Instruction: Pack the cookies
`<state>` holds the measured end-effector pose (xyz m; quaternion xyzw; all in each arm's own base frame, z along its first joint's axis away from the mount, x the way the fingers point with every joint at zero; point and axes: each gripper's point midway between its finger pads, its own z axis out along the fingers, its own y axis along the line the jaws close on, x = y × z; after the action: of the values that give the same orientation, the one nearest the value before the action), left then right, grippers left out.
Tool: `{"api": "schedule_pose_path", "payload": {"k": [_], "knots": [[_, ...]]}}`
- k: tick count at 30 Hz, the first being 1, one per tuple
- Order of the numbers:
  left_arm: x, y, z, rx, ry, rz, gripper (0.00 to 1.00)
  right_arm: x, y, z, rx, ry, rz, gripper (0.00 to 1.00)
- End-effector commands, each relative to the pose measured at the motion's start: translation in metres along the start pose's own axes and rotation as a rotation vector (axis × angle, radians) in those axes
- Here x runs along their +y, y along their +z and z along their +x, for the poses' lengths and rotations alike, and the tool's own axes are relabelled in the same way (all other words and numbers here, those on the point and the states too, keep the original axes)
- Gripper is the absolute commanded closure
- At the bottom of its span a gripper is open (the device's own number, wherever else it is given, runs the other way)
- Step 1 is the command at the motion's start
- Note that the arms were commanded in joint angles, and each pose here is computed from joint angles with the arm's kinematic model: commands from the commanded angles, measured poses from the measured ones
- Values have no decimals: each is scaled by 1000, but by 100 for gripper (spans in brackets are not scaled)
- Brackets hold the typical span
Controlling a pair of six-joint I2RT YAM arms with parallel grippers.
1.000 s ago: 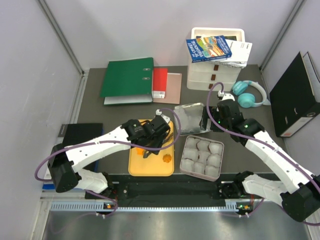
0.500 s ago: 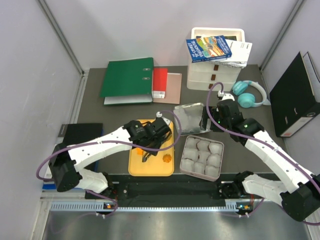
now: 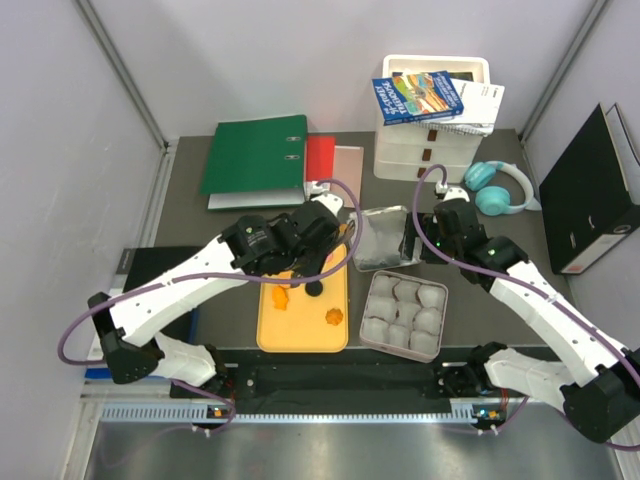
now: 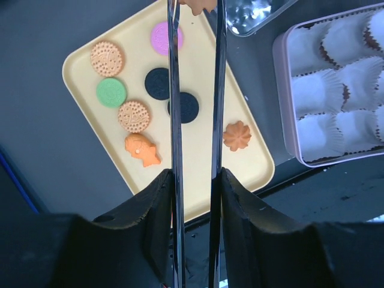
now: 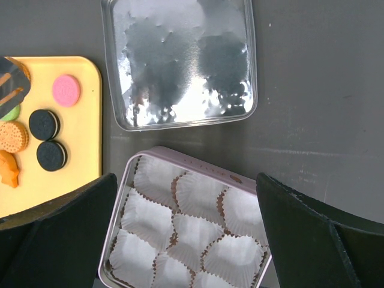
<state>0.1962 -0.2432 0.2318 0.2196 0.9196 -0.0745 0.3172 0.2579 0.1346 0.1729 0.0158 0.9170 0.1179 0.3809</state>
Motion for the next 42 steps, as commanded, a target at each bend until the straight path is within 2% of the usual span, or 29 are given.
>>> {"api": "schedule_pose_path", "payload": {"k": [1, 10, 14, 28, 33, 42], "knots": [[-18, -12, -12, -26, 35, 77, 70, 5, -11, -21, -69, -10, -8, 1], [-81, -6, -7, -8, 128, 201, 71, -6, -25, -30, -106, -19, 40, 1], [-96, -4, -2, 11, 162, 227, 71, -10, -33, -35, -126, -25, 58, 1], [-118, -24, 37, 107, 221, 282, 71, -15, -35, -34, -129, -32, 76, 1], [-115, -27, 51, 132, 220, 265, 71, -15, -36, -32, -124, -31, 72, 1], [-104, -17, 62, 141, 225, 217, 65, -14, -35, -29, -120, -21, 65, 1]]}}
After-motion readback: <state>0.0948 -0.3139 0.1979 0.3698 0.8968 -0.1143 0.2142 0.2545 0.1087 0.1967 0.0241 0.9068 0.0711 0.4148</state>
